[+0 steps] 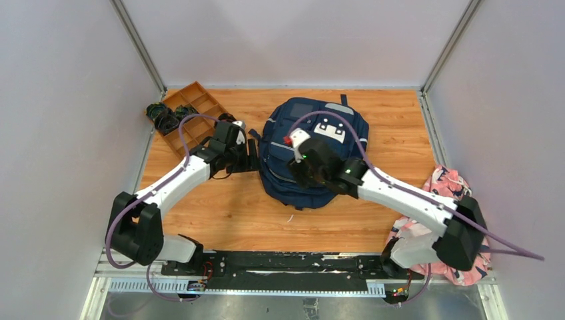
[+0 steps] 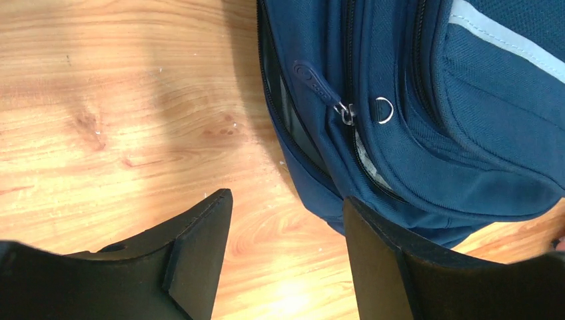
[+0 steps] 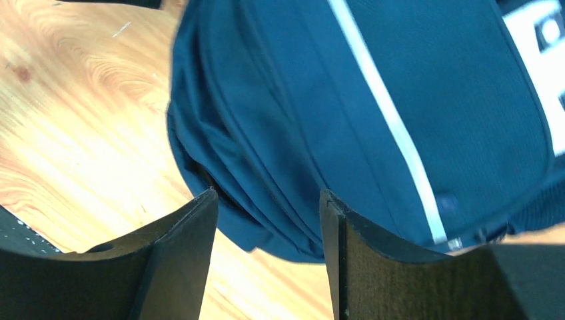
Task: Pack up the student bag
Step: Zip the student bag at the center of the board.
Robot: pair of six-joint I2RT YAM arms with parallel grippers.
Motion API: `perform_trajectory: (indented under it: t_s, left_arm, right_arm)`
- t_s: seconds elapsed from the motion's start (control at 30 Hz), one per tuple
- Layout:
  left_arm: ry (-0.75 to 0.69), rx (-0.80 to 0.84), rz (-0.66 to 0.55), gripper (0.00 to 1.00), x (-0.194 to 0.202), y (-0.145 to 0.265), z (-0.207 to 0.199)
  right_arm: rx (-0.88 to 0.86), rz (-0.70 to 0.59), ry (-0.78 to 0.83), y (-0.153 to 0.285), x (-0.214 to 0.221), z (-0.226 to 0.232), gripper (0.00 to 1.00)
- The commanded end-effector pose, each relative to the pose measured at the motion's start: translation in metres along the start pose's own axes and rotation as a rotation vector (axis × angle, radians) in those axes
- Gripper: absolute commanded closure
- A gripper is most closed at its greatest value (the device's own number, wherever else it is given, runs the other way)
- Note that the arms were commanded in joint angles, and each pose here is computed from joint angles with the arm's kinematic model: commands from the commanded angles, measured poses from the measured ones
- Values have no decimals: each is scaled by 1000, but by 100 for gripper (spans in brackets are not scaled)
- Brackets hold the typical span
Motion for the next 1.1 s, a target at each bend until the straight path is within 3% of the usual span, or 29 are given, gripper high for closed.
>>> perform_trajectory:
  t_s: [0.0,0.13,0.3,0.57,0.63,0.73,0.77,0.87,1.07]
  left_arm:
    - [39,13,-75,32,-10,5,-2]
    - [90,2,-73,33,-13,1,16]
    - [123,50,-52,38,-9,-5,23]
    - [110,-79,-138,36,-12,2,35]
    - [99,-75,-140,36,-13,3,35]
    - [87,-67,-119,36,-13,1,34]
    - [83,-59,-111,36,-12,-1,34]
    - [61,16,-117,35,-13,-5,29]
    - [-66,353,-312,35,-32,-2,1]
  right_arm:
    - [-13,44,269,-14,-16,22,39]
    - [-2,70,378,-39,-23,40,38]
    - [152,103,451,-64,-36,38,37]
    - [237,139,486,-102,-32,34,41]
    - [245,160,485,-106,-28,30,52]
    - [262,126,455,-95,-33,26,94]
    - [260,104,440,-88,-36,26,99]
    - [242,45,408,-66,-45,22,100]
    - [133,6,435,-36,-60,18,100]
Point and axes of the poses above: each gripper's point midway between its finger pads, its own y axis back along the fingers, its own z axis along the line the jaws close on, x = y × z, the point moved 9 cm from there along y, back along the fingers, and after that the axes turned 4 degrees about y, right-handed, at the moved point
